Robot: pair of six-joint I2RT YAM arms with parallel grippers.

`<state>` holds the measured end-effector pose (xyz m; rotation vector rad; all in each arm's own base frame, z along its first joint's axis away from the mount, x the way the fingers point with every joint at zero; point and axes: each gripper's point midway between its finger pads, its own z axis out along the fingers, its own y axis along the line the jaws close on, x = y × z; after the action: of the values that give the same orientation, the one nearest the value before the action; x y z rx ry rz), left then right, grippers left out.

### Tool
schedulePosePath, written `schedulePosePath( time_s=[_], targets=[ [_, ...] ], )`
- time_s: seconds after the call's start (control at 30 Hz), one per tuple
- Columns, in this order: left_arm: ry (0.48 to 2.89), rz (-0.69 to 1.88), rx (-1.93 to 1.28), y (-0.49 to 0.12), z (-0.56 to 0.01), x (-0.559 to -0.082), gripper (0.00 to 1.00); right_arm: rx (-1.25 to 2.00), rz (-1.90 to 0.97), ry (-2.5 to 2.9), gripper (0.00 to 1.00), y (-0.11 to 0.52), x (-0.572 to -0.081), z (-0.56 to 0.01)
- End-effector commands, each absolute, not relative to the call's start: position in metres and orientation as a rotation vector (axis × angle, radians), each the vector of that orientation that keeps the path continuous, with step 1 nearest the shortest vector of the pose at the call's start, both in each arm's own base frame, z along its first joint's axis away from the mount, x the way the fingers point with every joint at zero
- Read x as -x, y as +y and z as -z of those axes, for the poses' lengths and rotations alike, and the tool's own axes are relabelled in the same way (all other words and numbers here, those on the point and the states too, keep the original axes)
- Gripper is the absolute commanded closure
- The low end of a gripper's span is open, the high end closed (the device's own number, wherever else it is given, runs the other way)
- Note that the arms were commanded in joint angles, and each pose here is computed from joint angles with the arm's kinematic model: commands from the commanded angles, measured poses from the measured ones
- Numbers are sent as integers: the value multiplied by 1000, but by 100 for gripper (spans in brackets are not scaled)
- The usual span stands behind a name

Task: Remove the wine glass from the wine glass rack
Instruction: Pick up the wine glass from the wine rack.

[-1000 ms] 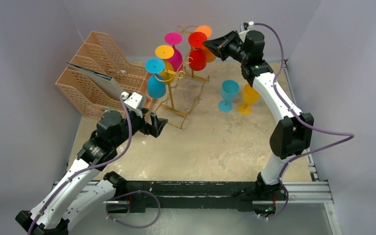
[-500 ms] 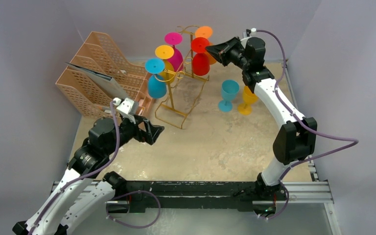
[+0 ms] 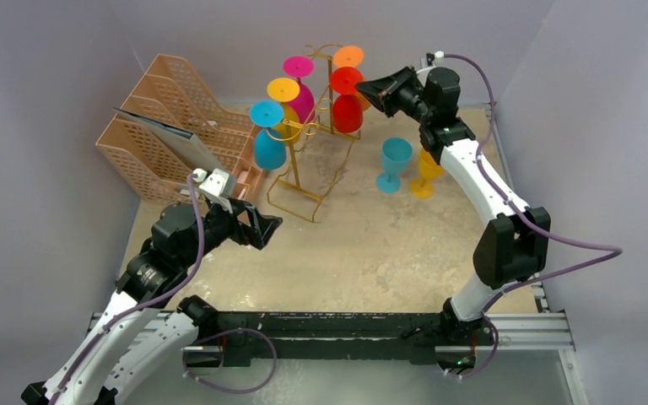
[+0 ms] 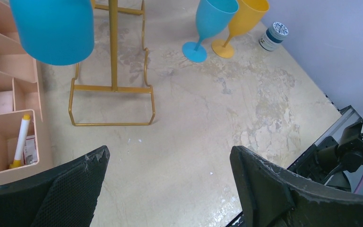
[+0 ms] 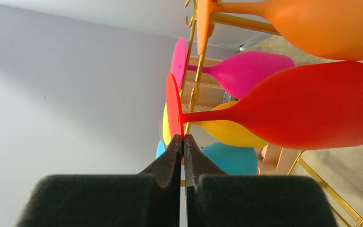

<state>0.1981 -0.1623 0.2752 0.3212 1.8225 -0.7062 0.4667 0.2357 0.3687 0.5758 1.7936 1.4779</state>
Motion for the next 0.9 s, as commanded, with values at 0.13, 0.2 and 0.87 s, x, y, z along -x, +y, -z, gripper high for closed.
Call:
schedulePosePath(
  time_s=[0.13,0.2,0.87],
  targets=[
    [1786,707,-276,-159,-293,-201,2,-459,-1470,1700,100,227,-437,-410],
    [1793,703,-258,-157,-293,-202,2,-446,-1458,1707,100,225,-430,-411],
    [1735,843,-188,-168,-314,-197,8,307,-1402,1831,100,234,-299,-420]
  ],
)
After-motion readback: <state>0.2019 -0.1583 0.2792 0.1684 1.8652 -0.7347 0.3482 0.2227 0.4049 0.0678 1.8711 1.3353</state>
